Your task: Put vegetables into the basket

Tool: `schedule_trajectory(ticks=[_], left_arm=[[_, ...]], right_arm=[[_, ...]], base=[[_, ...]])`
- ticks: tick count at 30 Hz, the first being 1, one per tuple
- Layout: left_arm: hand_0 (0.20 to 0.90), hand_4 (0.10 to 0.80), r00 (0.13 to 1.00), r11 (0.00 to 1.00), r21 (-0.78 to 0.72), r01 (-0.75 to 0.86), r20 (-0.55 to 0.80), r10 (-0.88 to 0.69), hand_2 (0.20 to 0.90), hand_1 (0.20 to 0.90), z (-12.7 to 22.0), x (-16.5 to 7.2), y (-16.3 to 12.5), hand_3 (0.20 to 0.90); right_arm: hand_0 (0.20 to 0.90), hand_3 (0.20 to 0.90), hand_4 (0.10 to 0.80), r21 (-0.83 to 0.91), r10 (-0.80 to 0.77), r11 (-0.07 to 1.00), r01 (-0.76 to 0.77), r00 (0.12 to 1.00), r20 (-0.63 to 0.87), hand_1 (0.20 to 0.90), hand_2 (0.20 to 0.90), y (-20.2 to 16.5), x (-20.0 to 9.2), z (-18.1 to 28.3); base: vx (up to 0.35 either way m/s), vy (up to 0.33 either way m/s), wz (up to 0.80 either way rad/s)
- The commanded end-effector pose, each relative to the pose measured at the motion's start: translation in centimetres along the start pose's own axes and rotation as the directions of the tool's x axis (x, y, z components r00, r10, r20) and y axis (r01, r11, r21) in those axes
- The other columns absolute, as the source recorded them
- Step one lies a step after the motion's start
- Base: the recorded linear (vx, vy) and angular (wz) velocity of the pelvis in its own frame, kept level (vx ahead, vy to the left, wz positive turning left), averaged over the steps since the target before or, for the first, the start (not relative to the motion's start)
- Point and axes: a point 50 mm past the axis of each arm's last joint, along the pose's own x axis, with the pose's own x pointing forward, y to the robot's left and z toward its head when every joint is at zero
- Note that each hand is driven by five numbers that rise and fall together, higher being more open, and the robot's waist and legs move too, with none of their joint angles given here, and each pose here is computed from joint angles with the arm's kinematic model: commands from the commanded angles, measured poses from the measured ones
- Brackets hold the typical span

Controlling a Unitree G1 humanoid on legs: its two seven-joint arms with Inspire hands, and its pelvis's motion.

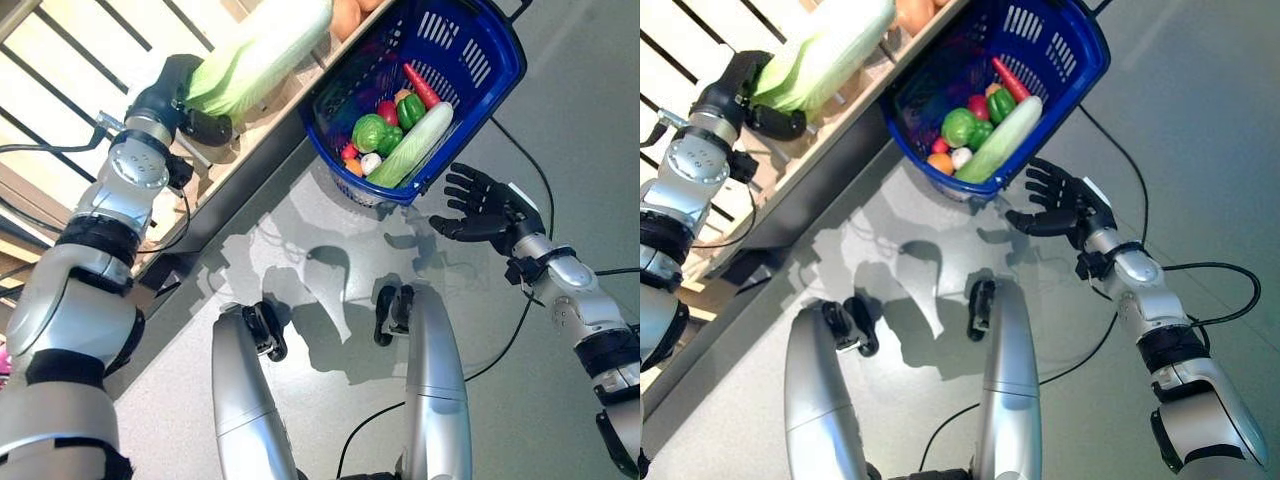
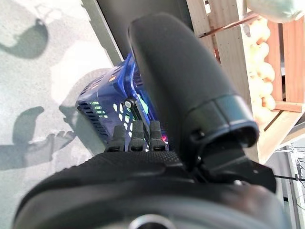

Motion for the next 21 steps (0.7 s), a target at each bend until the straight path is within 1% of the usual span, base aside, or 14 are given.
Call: schedule_trajectory(ticks=[1, 11, 17, 20, 21], left_arm=[[0.3, 0.4, 0.984, 0.993, -0.072, -0.092, 0.147, 0.101, 0.3, 0.3, 3.3, 0.5, 3.0, 0.3], [0.3, 0.4, 0.992, 0.991, -0.124, -0.047, 0.113, 0.061, 0.3, 0.3, 1.5, 0.0, 2.2, 0.3], [0.3, 0.4, 0.995, 0.966, -0.258, -0.017, 0.095, 0.042, 0.3, 0.3, -0.4, -0.8, 1.3, 0.3], [0.3, 0.4, 0.996, 0.945, -0.326, -0.011, 0.081, 0.04, 0.3, 0.3, -1.5, -1.4, 0.3, 0.3], [0.3, 0.4, 0.996, 0.929, -0.369, -0.006, 0.076, 0.037, 0.3, 0.3, -2.0, -1.7, -0.1, 0.3]], right_arm=[[0.9, 0.9, 0.8, 0.045, -0.015, 0.999, 0.003, 0.969, 0.247, 0.9, 0.9, -1.2, -0.1, 4.2], [0.9, 0.9, 0.8, 0.06, -0.008, 0.998, -0.006, 0.97, 0.242, 0.9, 0.9, -0.8, 0.5, 4.1], [0.9, 0.9, 0.8, 0.071, 0.0, 0.997, -0.016, 0.975, 0.222, 0.9, 0.9, -0.1, 0.7, 3.3], [0.9, 0.9, 0.8, 0.074, 0.012, 0.997, -0.028, 0.978, 0.207, 0.9, 0.9, 0.4, 0.8, 2.7], [0.9, 0.9, 0.8, 0.078, 0.021, 0.996, -0.037, 0.98, 0.196, 0.9, 0.9, 0.8, 0.8, 2.4]], base=[[0.009, 0.003, -0.04], [0.007, 0.012, 0.01], [0.037, 0.025, -0.03], [0.07, 0.036, -0.01], [0.088, 0.036, -0.02]])
